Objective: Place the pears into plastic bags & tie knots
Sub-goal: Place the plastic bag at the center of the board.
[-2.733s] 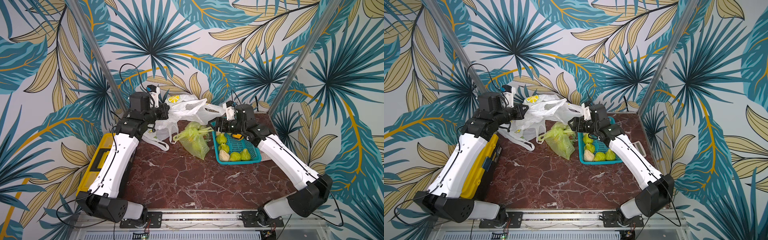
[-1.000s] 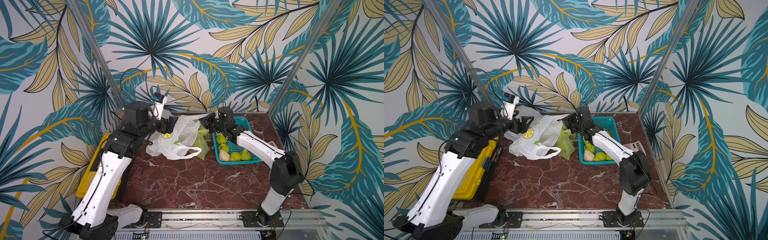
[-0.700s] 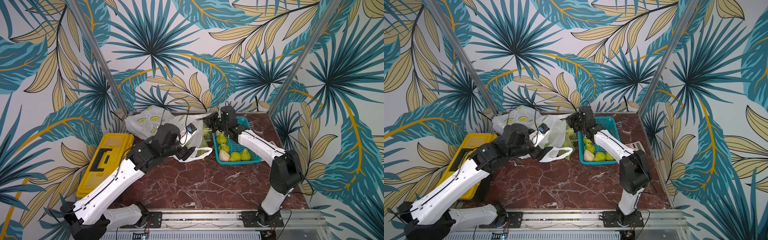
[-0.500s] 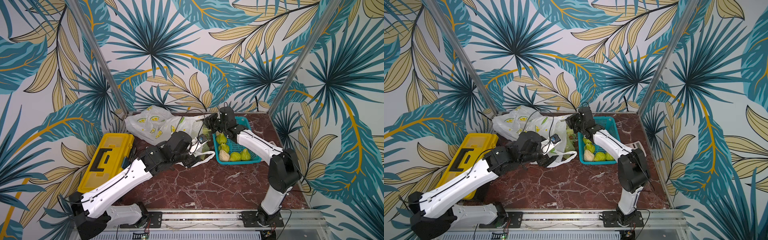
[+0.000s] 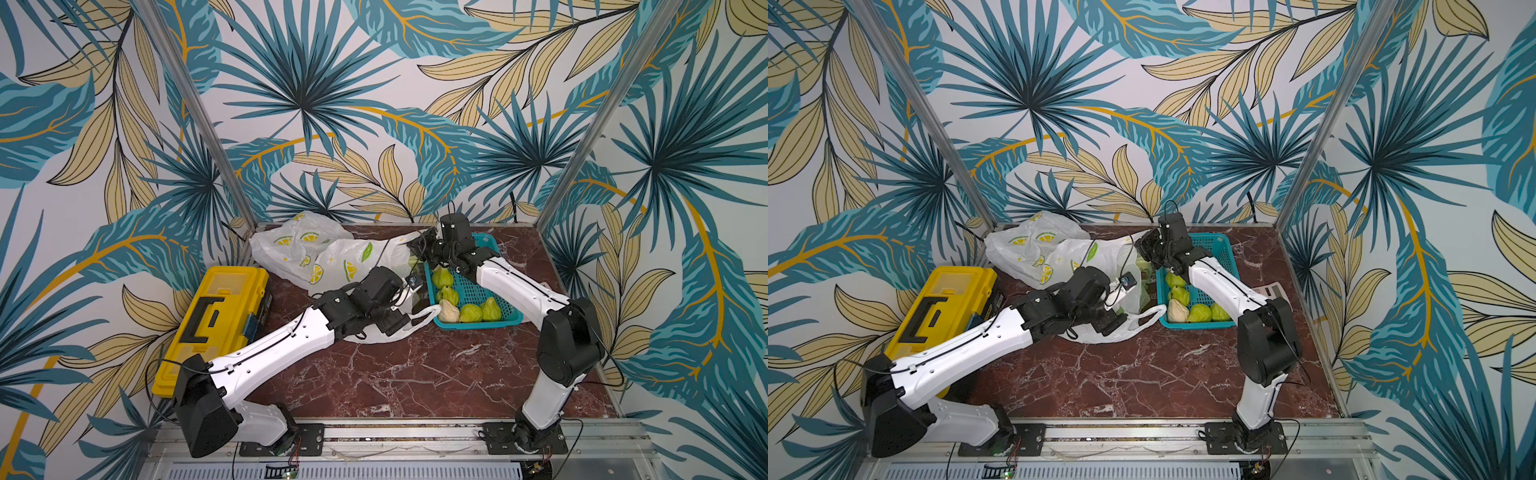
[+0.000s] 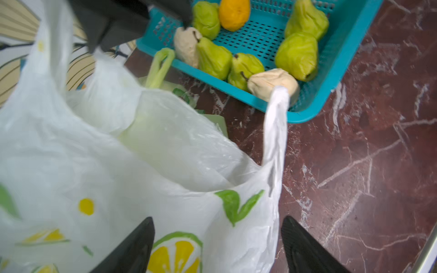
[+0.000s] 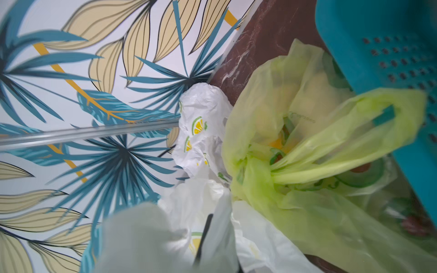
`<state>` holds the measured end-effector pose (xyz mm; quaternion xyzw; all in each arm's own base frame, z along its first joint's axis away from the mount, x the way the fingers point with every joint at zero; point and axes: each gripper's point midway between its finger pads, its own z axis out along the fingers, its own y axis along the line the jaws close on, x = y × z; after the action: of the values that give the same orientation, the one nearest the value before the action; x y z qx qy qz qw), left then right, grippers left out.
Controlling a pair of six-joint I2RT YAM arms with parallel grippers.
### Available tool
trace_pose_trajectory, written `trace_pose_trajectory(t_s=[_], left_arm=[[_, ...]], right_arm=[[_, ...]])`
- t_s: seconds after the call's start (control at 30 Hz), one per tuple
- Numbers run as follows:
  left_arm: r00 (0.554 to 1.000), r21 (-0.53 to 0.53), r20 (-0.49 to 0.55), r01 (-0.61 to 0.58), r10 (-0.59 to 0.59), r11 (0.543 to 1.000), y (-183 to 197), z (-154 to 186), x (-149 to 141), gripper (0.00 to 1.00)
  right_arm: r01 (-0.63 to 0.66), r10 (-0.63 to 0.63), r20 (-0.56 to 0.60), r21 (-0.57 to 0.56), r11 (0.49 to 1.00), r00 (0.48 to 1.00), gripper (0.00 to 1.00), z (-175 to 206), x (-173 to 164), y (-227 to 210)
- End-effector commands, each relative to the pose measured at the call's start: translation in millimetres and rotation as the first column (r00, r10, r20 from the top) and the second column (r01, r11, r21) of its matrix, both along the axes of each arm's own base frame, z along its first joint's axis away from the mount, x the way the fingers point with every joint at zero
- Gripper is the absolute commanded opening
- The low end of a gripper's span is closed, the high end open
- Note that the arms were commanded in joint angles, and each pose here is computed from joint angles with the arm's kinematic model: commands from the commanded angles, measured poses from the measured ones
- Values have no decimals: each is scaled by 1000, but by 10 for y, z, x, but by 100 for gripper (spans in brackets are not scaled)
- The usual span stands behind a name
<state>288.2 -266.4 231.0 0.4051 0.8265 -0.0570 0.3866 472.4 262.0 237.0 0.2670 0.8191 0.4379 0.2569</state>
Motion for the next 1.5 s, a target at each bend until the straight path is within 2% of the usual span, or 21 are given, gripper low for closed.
trace_pose_trajectory(t_s=[0.0, 0.1, 0.2, 0.37, 0.47, 0.7, 0.8, 0.97, 1.0, 1.1, 1.17, 1.2, 1.33, 1.4, 1.47], left_arm=[[990, -189, 62, -115, 129, 975, 85, 565, 293, 86], [989, -222, 69, -113, 132, 968, 146, 724, 516, 87], [992, -245, 82, -71, 93, 967, 149, 867, 700, 89], [993, -309, 91, 99, -74, 946, 54, 1048, 845, 93], [983, -343, 95, 178, -154, 922, 7, 1110, 919, 94], [963, -390, 109, 268, -245, 881, 113, 1131, 1213, 96], [950, -401, 82, 308, -301, 863, 77, 1039, 1253, 96], [910, -467, 33, 380, -413, 799, -79, 942, 1167, 95], [908, -467, 26, 380, -418, 798, -87, 909, 1177, 93], [922, -448, 4, 347, -386, 824, -43, 784, 1292, 81], [937, -438, -13, 307, -348, 845, 32, 738, 1369, 59], [944, -434, -15, 291, -329, 853, 76, 739, 1399, 53], [956, -429, -7, 262, -293, 864, 184, 814, 1403, 39], [956, -440, -8, 259, -292, 860, 182, 850, 1385, 26], [965, -448, -27, 222, -261, 866, 208, 860, 1401, 3]], right_arm=[[-150, 159, 80, -116, 982, 984, 4, 93, -150, 17], [-256, 265, 153, -78, 964, 952, 3, 290, -198, 199], [-333, 344, 196, -87, 939, 918, 2, 418, -301, 268], [-437, 475, 213, -204, 876, 854, 2, 487, -509, 258], [-496, 541, 211, -229, 837, 814, 2, 488, -594, 294], [-569, 618, 223, -247, 784, 754, 2, 502, -663, 369], [-589, 639, 229, -253, 767, 734, 2, 505, -655, 395], [-612, 664, 225, -262, 746, 713, 2, 515, -593, 444], [-611, 666, 227, -269, 744, 711, 2, 526, -576, 446], [-609, 668, 226, -282, 742, 709, 2, 540, -545, 427], [-600, 661, 221, -286, 747, 717, 2, 542, -524, 389], [-598, 660, 216, -289, 748, 720, 2, 537, -524, 373], [-581, 647, 199, -305, 755, 736, 6, 503, -508, 299], [-574, 637, 200, -296, 763, 744, 13, 533, -506, 290], [-563, 620, 205, -275, 779, 758, 32, 598, -518, 254]])
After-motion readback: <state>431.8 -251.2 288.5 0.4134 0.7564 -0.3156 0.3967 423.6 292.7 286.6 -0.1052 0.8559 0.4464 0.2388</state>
